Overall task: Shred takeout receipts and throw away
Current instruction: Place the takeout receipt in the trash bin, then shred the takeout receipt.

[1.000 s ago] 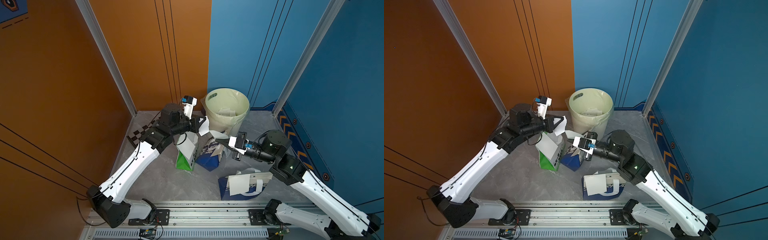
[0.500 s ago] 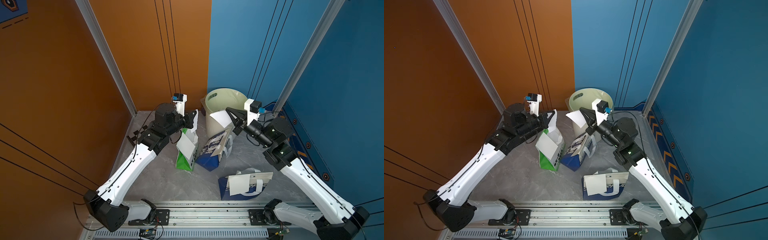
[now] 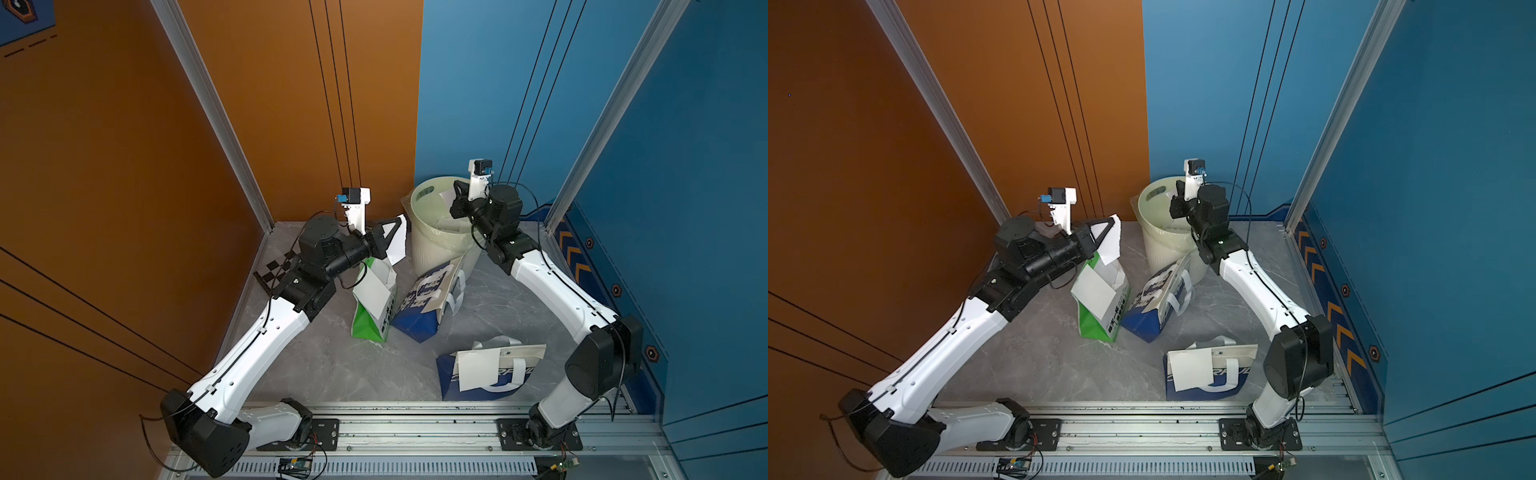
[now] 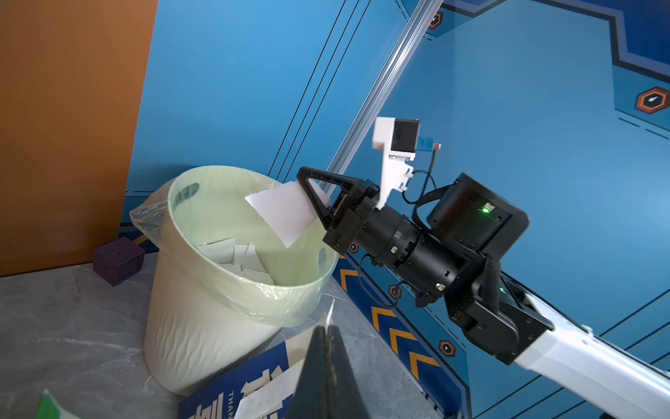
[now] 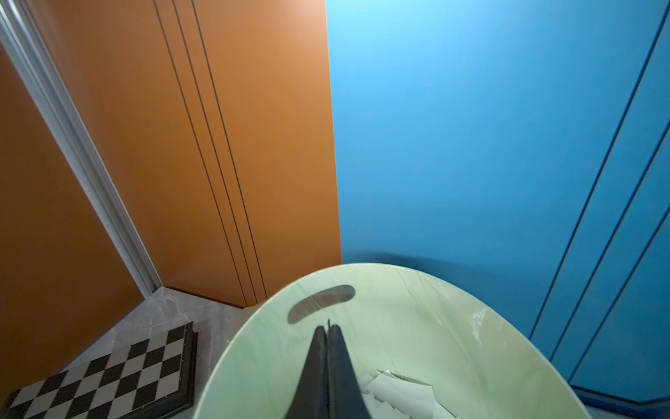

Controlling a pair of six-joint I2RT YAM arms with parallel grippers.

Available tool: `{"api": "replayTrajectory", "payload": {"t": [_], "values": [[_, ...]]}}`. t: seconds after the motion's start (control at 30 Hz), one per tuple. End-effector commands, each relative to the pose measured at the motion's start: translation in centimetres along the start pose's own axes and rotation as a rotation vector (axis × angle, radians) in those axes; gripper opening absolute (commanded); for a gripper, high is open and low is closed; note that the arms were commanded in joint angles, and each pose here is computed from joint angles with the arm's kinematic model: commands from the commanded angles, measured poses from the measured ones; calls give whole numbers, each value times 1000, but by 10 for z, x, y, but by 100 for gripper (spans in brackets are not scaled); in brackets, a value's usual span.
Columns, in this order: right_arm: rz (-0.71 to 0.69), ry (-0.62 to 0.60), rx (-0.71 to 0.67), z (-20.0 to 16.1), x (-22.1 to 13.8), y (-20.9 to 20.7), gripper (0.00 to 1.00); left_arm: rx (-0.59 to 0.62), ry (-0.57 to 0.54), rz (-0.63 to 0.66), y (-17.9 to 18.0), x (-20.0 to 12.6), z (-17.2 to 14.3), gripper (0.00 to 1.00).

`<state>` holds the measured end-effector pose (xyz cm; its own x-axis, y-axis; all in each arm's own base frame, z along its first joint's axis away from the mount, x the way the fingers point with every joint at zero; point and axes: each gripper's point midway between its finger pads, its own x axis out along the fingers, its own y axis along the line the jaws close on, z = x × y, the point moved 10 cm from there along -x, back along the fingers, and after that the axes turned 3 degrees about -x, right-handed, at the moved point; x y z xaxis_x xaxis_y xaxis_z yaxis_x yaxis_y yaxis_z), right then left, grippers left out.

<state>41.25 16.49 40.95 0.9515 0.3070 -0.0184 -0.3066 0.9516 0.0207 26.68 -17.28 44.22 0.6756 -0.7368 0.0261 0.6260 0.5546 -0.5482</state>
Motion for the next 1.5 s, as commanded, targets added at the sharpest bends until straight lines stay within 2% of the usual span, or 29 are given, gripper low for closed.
{"api": "replayTrajectory", "payload": {"t": [0.0,0.07,0.2,0.3,0.37,0.5,0.63,0.77,0.87,0.93,1.2,1.33,1.47], "values": [[-66,66,-52,-1,2,-6,17,-27,-21,-65,-4,0,4,0],[-58,70,-58,-1,0,-6,28,-36,-20,-69,-3,4,3,0],[-35,60,-77,12,-13,-5,39,-49,-24,-67,-1,10,5,0],[6,48,-84,25,-32,-4,41,-56,-34,-72,0,16,9,0],[84,31,-60,33,-52,0,42,-73,-51,-83,0,19,11,0],[357,-12,65,39,-97,16,46,-121,-98,-118,-1,23,16,0],[616,-37,256,35,-131,30,51,-193,-164,-175,-5,24,23,0],[731,-57,441,35,-144,40,59,-240,-193,-217,-11,23,29,0],[812,-74,508,40,-146,58,68,-256,-191,-231,-12,26,27,0],[835,-75,542,41,-144,67,70,-264,-191,-241,-13,28,26,0],[886,-18,632,35,-131,91,69,-265,-190,-272,-17,33,23,0],[887,-3,638,34,-127,97,62,-267,-187,-283,-18,36,22,0],[896,-19,656,34,-124,100,50,-267,-183,-280,-16,38,20,0]]}}
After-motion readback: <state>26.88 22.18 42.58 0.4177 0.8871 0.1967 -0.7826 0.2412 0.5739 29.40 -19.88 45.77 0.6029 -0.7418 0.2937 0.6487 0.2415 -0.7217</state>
